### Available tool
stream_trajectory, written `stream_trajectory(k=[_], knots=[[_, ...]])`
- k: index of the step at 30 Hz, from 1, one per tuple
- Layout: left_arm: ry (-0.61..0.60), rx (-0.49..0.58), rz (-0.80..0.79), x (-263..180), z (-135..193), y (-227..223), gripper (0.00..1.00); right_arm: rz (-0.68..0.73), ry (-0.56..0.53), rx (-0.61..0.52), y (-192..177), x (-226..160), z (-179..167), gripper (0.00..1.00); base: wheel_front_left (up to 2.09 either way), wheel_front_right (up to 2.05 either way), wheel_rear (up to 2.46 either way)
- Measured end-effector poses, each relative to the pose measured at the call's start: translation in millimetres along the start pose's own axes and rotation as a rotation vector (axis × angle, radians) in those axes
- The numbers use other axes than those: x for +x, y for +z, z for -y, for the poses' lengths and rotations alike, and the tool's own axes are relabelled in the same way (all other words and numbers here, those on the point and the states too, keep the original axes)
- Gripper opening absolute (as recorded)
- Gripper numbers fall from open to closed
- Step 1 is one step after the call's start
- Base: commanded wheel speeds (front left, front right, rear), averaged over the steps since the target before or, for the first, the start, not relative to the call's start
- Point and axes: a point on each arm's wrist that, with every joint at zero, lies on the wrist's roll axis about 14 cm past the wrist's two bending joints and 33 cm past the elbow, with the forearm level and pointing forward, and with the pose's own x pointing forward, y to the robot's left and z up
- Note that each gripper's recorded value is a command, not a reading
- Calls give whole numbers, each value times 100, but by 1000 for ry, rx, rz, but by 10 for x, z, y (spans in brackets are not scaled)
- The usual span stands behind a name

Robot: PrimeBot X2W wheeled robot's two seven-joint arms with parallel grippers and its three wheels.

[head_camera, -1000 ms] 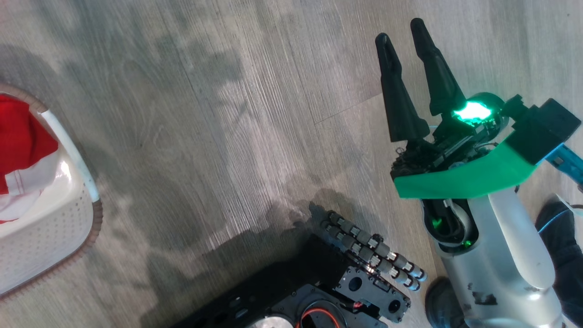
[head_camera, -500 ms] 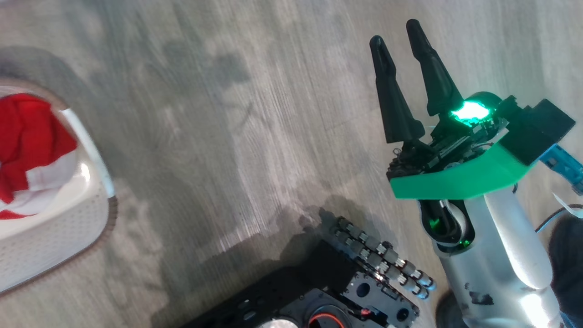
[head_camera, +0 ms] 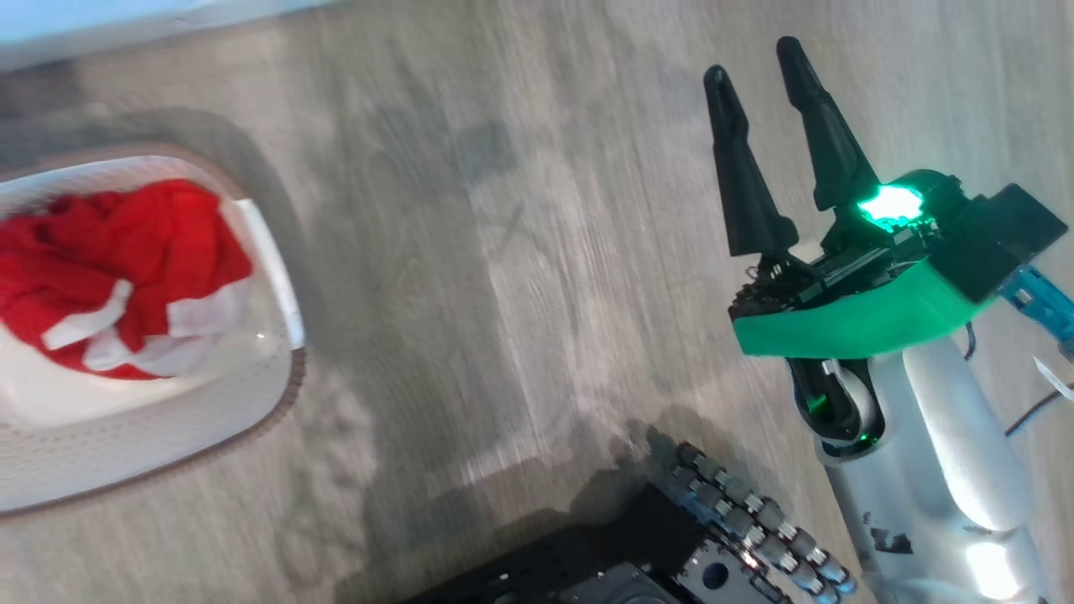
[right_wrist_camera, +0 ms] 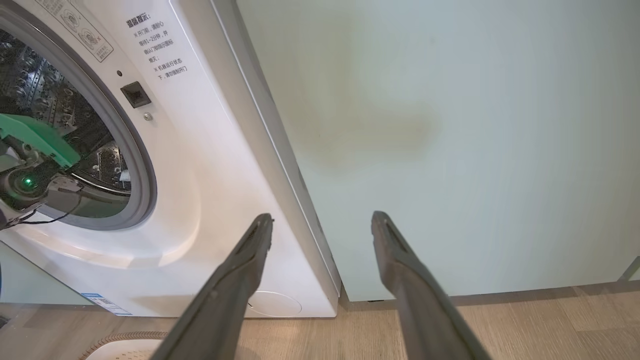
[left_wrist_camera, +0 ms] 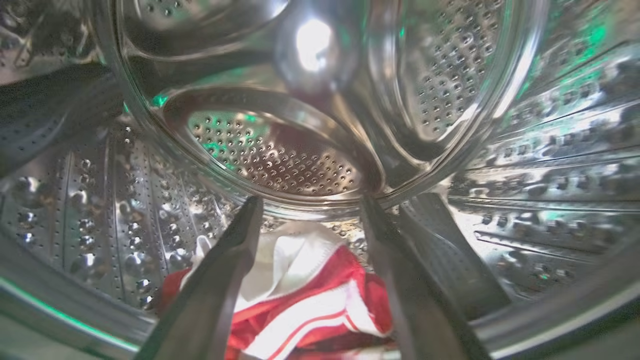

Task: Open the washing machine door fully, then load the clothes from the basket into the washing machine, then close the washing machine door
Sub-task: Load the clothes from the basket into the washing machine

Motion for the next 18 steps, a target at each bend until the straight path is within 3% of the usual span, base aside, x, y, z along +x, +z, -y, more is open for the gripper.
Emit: stream_trajectory(k=[8, 18], knots=[[-18, -26, 74, -536, 87, 332, 100, 10, 24, -1, 46, -49, -120, 100, 0, 0, 0], [-18, 36, 196, -1387, 144, 915, 100, 46, 71, -22, 209, -81, -312, 100, 0, 0, 0]])
